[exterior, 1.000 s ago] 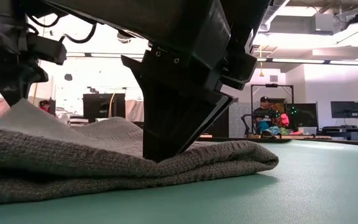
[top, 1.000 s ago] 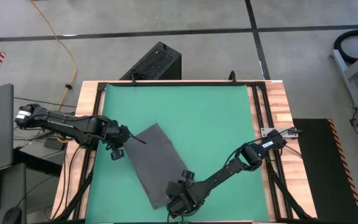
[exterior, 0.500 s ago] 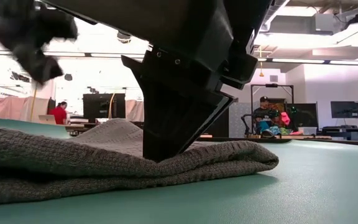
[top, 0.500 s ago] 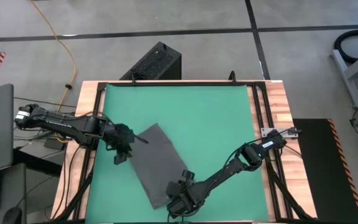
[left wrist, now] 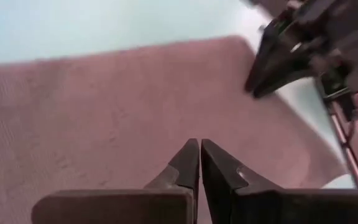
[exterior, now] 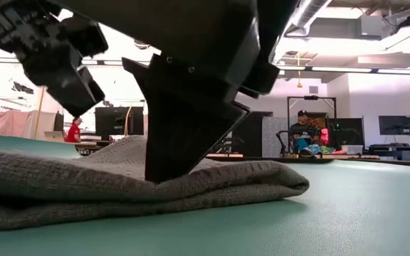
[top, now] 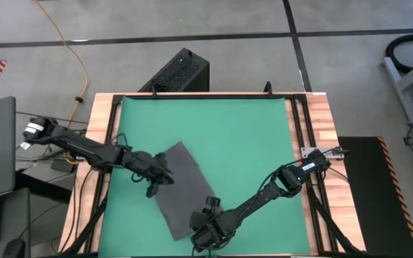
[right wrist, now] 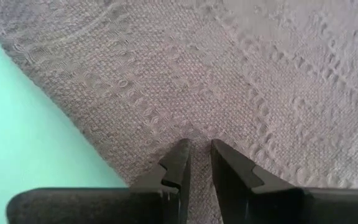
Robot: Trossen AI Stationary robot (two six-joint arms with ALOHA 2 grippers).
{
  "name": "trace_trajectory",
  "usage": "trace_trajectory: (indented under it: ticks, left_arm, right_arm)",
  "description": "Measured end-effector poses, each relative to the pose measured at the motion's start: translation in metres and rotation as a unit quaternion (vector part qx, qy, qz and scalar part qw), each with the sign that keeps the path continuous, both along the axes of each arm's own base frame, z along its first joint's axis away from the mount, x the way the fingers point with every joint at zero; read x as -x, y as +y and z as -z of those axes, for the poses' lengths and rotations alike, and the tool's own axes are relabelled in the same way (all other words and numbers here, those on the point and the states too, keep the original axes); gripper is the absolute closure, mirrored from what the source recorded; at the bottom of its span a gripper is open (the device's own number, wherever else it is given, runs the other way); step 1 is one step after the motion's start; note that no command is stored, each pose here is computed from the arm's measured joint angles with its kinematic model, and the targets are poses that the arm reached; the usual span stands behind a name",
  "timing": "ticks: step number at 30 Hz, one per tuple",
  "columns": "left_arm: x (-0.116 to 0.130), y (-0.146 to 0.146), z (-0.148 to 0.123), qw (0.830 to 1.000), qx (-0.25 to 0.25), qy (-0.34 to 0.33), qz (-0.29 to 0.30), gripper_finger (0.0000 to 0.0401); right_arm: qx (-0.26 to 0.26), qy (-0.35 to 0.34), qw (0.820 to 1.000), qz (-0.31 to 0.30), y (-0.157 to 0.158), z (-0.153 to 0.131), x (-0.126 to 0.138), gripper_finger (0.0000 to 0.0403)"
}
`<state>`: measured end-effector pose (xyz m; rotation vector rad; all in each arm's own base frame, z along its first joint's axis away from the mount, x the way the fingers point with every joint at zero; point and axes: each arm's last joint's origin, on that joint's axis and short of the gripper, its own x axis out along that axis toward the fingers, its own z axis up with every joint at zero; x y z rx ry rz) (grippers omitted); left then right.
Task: Roll towel
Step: Fold the gray towel
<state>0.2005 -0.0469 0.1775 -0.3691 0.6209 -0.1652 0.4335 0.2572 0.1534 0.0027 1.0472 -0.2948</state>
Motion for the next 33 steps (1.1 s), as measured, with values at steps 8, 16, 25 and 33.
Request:
trace_trajectory:
  ticks: [8,16,25,33]
  left_arm:
    - [-0.011,-0.009,0.036,0.996,-0.039,0.079,0.009,0.0401]
    - [-0.02,-0.012,0.065,0.991,-0.034,0.125,0.017,0.0401]
    - [-0.019,-0.012,0.067,0.99,-0.044,0.135,0.017,0.0401]
    - [-0.019,-0.012,0.068,0.99,-0.042,0.137,0.014,0.0401]
  right_arm:
    - [0.016,-0.025,0.999,-0.046,0.004,-0.028,-0.008,0.0316]
    - [-0.029,-0.13,0.98,-0.145,0.013,-0.058,-0.031,0.0351]
    - [-0.089,-0.202,0.968,-0.118,0.015,-0.022,-0.04,0.0373]
    - [-0.172,-0.197,0.96,-0.094,0.018,0.028,-0.027,0.039]
